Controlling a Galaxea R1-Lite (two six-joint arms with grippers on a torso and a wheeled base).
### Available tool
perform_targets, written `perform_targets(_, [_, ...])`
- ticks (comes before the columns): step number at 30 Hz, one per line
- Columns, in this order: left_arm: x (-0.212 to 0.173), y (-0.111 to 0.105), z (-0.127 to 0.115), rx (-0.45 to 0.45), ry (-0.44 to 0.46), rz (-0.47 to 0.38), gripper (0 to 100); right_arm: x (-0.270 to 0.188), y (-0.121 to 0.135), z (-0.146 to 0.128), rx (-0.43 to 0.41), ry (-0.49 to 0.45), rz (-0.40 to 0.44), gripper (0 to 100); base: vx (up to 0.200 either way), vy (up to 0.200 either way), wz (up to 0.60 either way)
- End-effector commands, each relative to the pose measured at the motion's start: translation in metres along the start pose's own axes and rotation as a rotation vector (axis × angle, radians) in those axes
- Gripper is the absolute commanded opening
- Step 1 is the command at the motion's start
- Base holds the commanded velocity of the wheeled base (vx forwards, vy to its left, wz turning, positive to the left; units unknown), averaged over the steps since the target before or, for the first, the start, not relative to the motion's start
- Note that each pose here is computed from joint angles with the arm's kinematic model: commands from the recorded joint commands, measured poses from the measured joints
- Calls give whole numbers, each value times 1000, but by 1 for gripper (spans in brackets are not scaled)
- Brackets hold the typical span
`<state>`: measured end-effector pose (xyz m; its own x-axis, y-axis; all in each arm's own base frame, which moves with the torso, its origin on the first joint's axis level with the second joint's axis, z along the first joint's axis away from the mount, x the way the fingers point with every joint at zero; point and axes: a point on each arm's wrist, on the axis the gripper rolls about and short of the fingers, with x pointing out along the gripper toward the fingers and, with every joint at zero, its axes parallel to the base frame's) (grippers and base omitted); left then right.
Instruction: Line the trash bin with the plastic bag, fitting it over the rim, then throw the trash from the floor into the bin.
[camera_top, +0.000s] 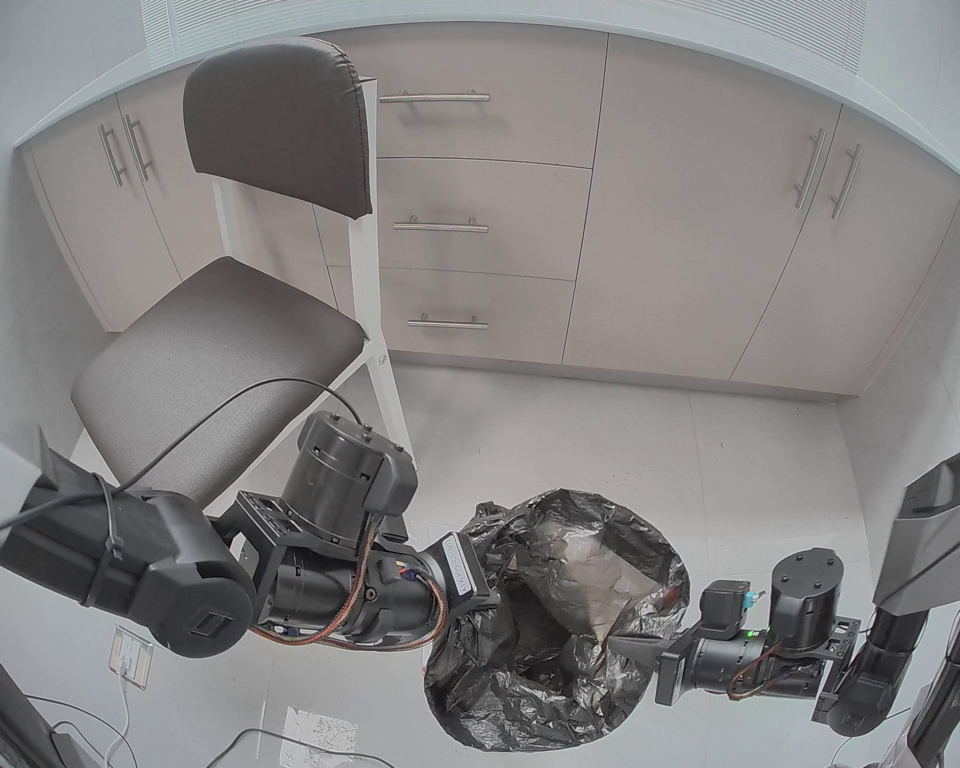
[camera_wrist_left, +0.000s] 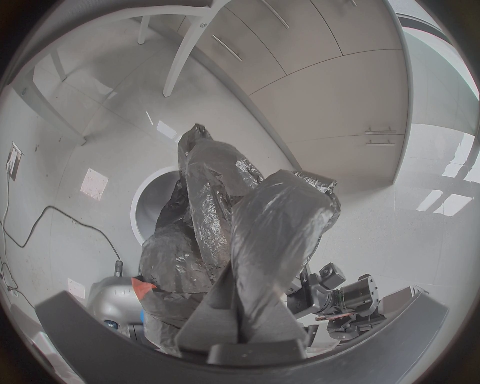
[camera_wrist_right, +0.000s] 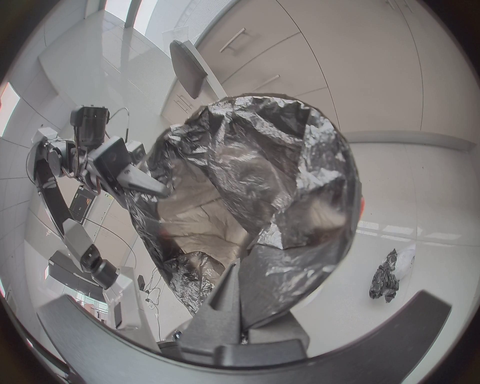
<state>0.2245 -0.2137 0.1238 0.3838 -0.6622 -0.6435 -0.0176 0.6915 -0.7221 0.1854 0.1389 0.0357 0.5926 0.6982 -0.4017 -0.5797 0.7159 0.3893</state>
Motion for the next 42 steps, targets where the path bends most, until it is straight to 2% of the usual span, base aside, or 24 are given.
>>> perform_targets(1, [14,23,6,-10,-17,56,0,18,-22,-40,40,185,-76,0,0,0,0])
perform_targets(6, [26,33,8,6,-5,81,0,22,-25,-41,46,183,-82,0,0,0,0])
perform_targets(13, [41,43,18,10,-34,70,0,33,-36,-35,55,141,-99,0,0,0,0])
perform_targets(20, [47,51,20,8,-30,94,0,47,-48,-42,68,154,-124,0,0,0,0])
perform_targets(33, [60,67,22,49,-11,148,0,65,-58,-55,40,182,-134,0,0,0,0])
perform_targets(36, [67,73,21,61,-5,175,0,68,-61,-56,18,177,-162,0,0,0,0])
perform_targets(42, [84,89,19,131,-59,242,0,75,-67,-62,-40,179,-230,0,0,0,0])
